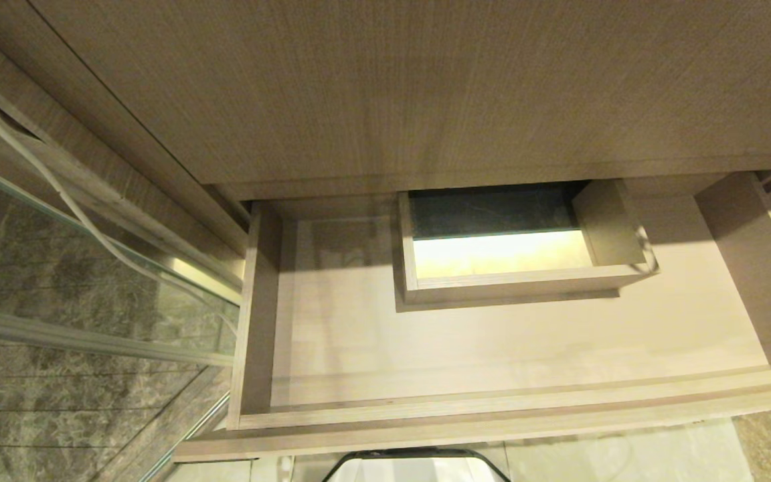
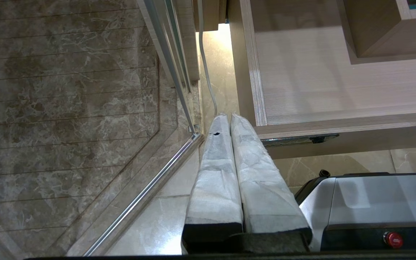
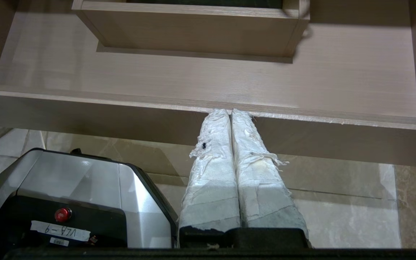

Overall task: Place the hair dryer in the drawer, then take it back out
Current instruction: Pick up the hairdryer

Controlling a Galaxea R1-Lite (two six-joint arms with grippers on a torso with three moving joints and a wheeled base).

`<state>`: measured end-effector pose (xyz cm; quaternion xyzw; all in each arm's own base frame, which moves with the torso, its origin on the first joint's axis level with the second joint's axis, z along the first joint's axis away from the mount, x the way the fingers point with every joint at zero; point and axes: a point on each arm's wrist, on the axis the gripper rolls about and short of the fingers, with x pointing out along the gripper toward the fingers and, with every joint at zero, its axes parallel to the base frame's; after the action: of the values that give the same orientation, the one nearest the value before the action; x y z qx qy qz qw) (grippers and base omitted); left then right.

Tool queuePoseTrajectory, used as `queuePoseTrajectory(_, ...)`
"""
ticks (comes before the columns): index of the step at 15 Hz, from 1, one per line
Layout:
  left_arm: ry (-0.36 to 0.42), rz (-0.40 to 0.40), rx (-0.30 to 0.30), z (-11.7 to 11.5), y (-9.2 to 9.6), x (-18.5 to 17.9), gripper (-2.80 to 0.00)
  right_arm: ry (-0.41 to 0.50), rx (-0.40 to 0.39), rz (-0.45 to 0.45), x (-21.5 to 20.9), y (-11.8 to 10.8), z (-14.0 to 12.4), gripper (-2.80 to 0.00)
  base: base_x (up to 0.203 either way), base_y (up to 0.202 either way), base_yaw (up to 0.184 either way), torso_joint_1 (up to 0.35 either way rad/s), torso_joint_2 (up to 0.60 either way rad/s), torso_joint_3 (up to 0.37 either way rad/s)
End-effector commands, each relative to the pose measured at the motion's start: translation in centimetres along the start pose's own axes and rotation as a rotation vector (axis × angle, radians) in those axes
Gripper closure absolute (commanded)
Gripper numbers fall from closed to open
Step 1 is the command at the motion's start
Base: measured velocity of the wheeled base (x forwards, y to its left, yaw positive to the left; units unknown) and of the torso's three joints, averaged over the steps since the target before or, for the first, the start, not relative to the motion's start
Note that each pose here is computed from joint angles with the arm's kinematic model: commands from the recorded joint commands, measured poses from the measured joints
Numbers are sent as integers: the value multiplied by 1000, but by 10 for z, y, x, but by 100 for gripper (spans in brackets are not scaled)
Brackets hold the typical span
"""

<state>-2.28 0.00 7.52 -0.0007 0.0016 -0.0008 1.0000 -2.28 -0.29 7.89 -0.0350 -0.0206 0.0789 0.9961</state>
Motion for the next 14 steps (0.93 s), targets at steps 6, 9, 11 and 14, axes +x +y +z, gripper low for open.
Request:
queuePoseTrajectory(6,1,0,0,0,0,0,0,-22,5,-3,-2,0,-5,0,0,0,0,36,-34,-11)
queuePoseTrajectory(9,0,0,0,0,0,0,0,-23,5,-4,-2,0,-5,0,5,-7,65,238,-437,-175)
queuePoseTrajectory(11,0,0,0,0,0,0,0,-23,5,-4,-2,0,-5,0,2,-8,171,216,-465,-199)
queuePoseTrajectory(14,1,0,0,0,0,0,0,-23,5,-3,-2,0,-5,0,0,-9,165,26,-318,-126)
